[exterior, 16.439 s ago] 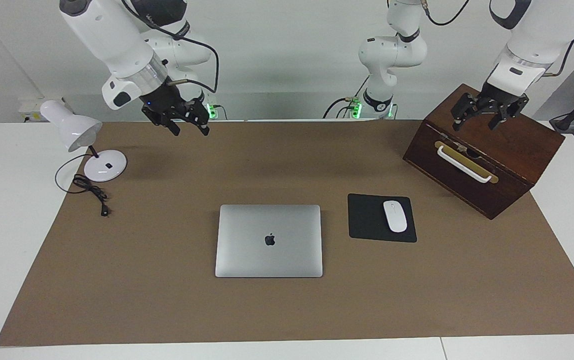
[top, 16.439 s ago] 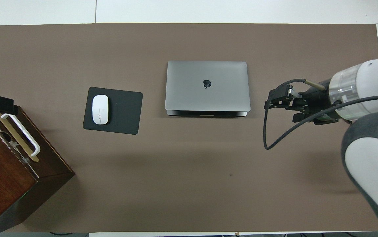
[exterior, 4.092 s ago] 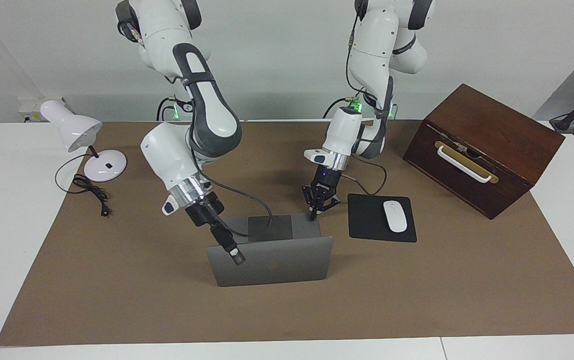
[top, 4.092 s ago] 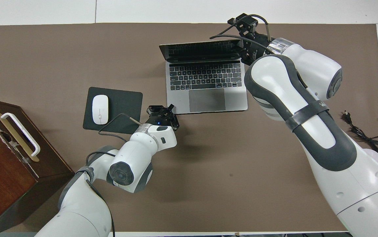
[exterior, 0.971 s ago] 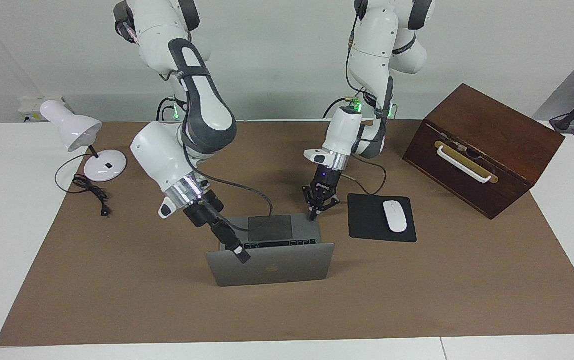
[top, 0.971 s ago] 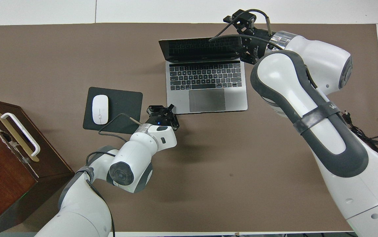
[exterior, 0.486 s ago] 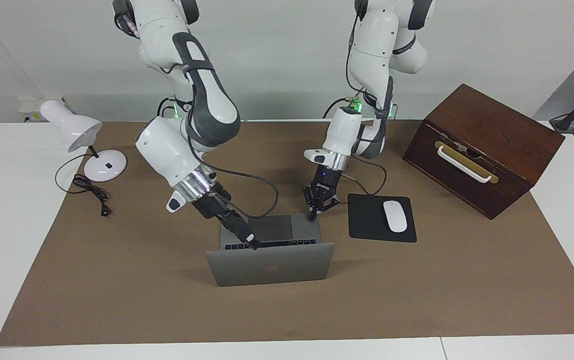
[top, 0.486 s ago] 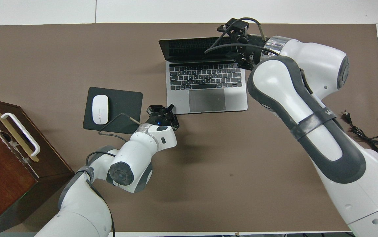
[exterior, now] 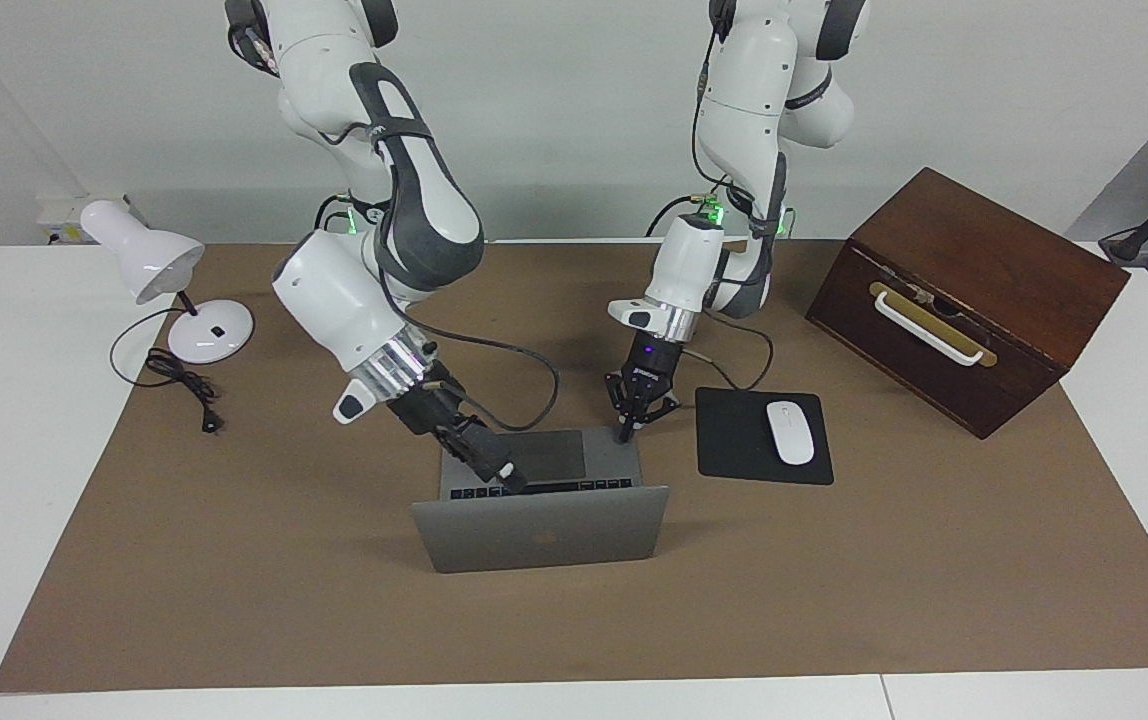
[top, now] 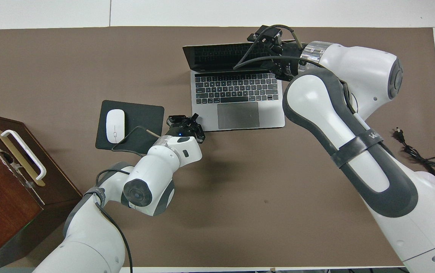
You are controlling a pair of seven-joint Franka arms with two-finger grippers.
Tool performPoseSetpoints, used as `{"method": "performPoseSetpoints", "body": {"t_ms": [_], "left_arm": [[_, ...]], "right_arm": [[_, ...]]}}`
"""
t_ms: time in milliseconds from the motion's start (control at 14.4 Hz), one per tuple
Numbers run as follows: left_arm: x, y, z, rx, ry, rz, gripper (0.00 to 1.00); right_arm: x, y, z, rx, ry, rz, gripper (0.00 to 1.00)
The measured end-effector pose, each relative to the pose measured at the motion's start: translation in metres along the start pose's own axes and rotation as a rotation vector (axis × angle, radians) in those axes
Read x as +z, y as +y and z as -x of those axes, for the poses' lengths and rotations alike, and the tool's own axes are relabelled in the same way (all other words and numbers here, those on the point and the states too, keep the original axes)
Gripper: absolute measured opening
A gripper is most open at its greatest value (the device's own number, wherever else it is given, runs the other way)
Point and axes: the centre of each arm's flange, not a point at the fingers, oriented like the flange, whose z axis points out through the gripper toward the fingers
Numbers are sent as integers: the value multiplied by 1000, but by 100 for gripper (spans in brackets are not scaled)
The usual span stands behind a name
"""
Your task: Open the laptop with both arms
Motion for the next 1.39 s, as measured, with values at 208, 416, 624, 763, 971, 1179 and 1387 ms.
{"method": "performPoseSetpoints", "body": {"t_ms": [208,416,624,763,971,1179,1387], "left_arm": [[-40,-31,-54,-54,-60,8,1],[-97,-61,-95,-108,-145,26,1],[-157,-107,-125,-220,-276,33,1],[-202,-152,-140,-282,-377,29,1],[-265,-209,-148,-335,-479,-22,7],[-304,-252,-136,-400,-545,-67,40],[-335,-283,-129,-451,-596,-105,74]], "right_arm": [[-3,-2,2,-42,-24,34,100],[-9,-7,11,-174,-66,137,100],[-35,-15,15,-253,-111,223,100],[-57,-17,14,-292,-132,283,100],[-84,-15,17,-357,-166,397,100],[-104,-14,23,-418,-185,495,100],[-122,-10,25,-491,-222,560,100]]}}
